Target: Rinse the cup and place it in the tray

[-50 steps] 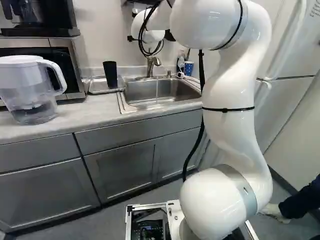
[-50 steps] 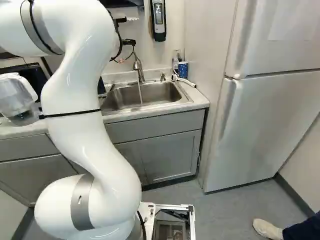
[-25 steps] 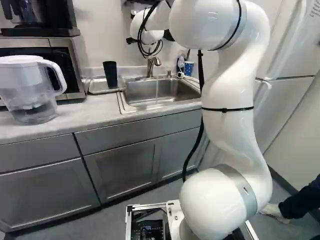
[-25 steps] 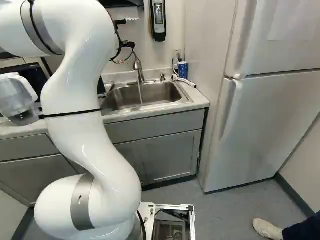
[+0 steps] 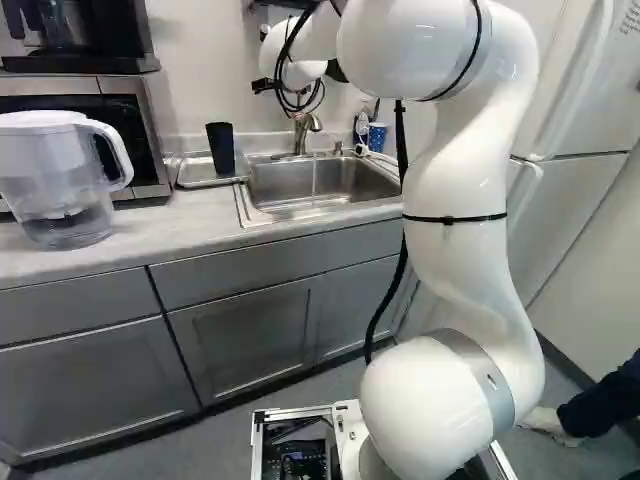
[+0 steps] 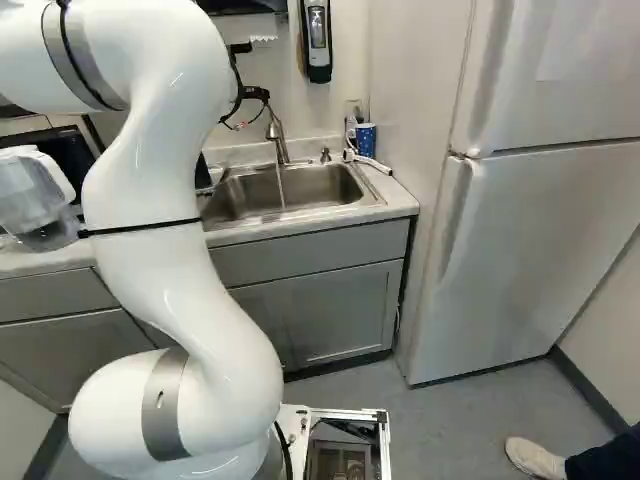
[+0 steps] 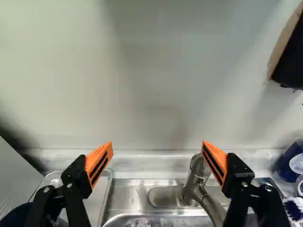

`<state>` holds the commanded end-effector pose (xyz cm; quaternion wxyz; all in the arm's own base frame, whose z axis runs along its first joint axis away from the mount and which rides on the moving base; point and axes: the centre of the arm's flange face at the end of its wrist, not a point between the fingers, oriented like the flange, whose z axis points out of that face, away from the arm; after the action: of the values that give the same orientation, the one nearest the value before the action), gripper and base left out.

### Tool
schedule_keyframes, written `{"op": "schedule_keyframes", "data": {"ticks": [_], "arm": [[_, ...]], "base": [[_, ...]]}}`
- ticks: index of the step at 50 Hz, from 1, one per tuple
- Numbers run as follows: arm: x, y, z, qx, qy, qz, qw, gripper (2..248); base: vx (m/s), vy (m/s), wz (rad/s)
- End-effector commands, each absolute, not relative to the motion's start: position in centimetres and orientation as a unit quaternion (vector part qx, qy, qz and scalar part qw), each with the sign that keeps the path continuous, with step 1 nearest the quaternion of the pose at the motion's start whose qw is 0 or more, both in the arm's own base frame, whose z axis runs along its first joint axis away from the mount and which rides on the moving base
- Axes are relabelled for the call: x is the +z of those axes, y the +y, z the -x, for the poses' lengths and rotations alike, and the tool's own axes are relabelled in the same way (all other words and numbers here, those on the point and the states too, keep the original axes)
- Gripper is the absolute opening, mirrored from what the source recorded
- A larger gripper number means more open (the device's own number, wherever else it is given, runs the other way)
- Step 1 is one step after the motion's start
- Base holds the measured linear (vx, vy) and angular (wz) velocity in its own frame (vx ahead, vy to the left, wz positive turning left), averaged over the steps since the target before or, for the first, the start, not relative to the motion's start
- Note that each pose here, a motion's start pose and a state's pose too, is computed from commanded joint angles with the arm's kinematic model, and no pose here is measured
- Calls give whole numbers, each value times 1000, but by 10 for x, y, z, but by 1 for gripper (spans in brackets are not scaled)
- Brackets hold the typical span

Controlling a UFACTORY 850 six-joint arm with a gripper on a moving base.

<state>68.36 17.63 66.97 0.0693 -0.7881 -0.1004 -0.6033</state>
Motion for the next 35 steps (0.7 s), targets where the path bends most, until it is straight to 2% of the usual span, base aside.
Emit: {"op": "schedule_keyframes", "data": {"ticks": [35], "arm": [[670, 162, -682, -602, -93, 790, 63, 247]], "base": [[0, 0, 0]]}}
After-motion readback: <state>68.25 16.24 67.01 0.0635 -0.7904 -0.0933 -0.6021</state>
